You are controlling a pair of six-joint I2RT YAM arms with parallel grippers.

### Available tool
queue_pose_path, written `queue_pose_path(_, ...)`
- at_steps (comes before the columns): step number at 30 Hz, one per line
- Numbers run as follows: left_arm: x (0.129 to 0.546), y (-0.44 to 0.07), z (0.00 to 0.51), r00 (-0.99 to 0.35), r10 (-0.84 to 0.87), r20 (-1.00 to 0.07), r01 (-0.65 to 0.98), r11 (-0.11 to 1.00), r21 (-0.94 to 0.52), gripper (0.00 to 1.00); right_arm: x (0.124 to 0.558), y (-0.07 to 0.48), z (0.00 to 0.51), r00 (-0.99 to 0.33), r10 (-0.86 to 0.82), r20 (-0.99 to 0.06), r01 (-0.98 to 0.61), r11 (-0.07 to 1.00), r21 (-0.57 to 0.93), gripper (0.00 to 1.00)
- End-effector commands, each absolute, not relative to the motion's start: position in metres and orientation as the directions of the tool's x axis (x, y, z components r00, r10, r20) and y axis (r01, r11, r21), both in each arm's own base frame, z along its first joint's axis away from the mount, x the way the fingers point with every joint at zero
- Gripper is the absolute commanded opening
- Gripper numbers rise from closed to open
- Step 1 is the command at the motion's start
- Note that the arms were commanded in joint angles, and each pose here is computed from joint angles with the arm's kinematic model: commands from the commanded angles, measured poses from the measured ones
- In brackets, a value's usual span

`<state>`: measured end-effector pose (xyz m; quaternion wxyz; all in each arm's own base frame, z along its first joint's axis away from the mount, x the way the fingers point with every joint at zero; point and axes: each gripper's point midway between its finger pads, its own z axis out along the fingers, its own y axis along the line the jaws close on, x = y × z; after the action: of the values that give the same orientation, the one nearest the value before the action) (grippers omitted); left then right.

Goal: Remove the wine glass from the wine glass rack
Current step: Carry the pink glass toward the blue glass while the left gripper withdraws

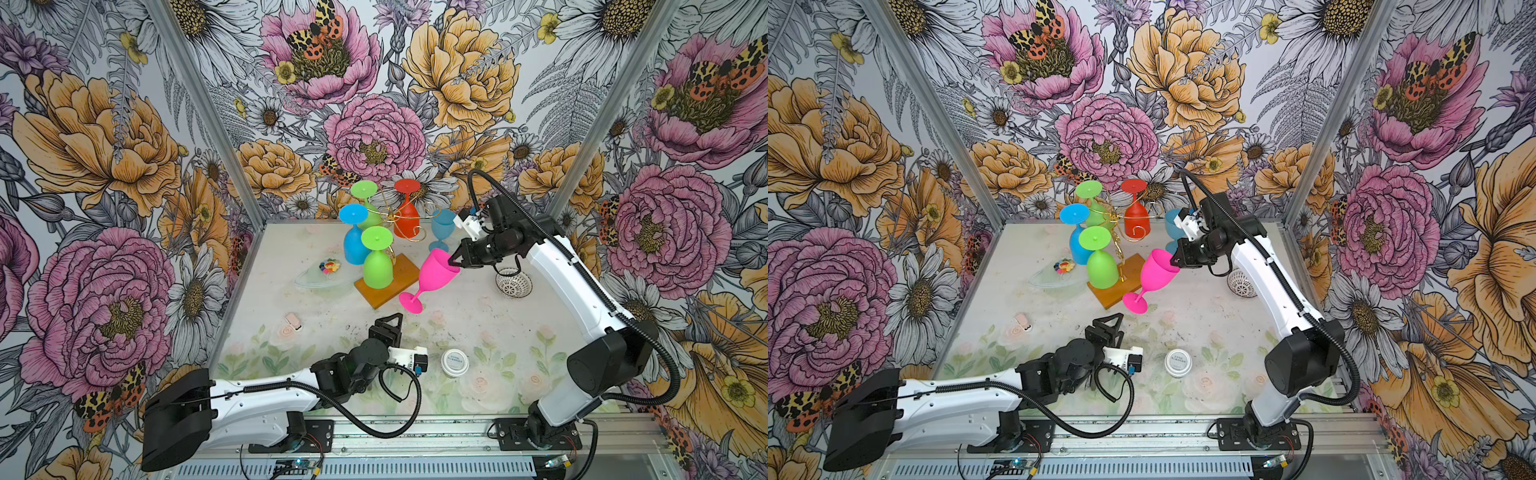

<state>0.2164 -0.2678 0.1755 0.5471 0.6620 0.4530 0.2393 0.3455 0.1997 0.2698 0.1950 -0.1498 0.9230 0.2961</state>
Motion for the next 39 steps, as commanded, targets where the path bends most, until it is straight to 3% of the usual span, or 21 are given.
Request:
queue_pose_path(1, 0.208, -0.278, 0.197, 0.475, 0.806, -0.353, 0.418, 0.147, 0.896, 0.71, 0.357, 0.184, 0.287, -0.832, -0.154, -0.533, -0.4, 0.832, 0.384, 0.0)
queue_pose_path(7, 0.206, -0.276, 0.225, 0.438, 0.745, -0.503, 0.463, 0.293, 0.837, 0.91, 0.371, 0.16, 0.28, -0.822, -0.149, -0.55, -0.334, 0.908, 0.253, 0.0)
queue_pose_path(11, 0.208, -0.269, 0.245, 0.38, 0.699, -0.606, 0.503, 0.394, 0.769, 0.99, 0.379, 0.144, 0.276, -0.816, -0.151, -0.557, -0.293, 0.94, 0.174, 0.0)
queue_pose_path(21, 0.22, -0.251, 0.284, 0.142, 0.541, -0.829, 0.628, 0.598, 0.498, 0.99, 0.413, 0.117, 0.265, -0.81, -0.129, -0.572, -0.199, 0.978, 0.06, 0.0)
queue_pose_path(27, 0.224, -0.238, 0.299, 0.053, 0.438, -0.897, 0.665, 0.655, 0.359, 0.99, 0.437, 0.095, 0.264, -0.798, -0.114, -0.592, -0.117, 0.993, -0.034, 0.0)
queue_pose_path(39, 0.244, -0.196, 0.318, -0.131, 0.183, -0.974, 0.651, 0.757, 0.055, 0.99, 0.489, 0.068, 0.258, -0.781, -0.041, -0.623, -0.018, 0.999, -0.044, 0.0)
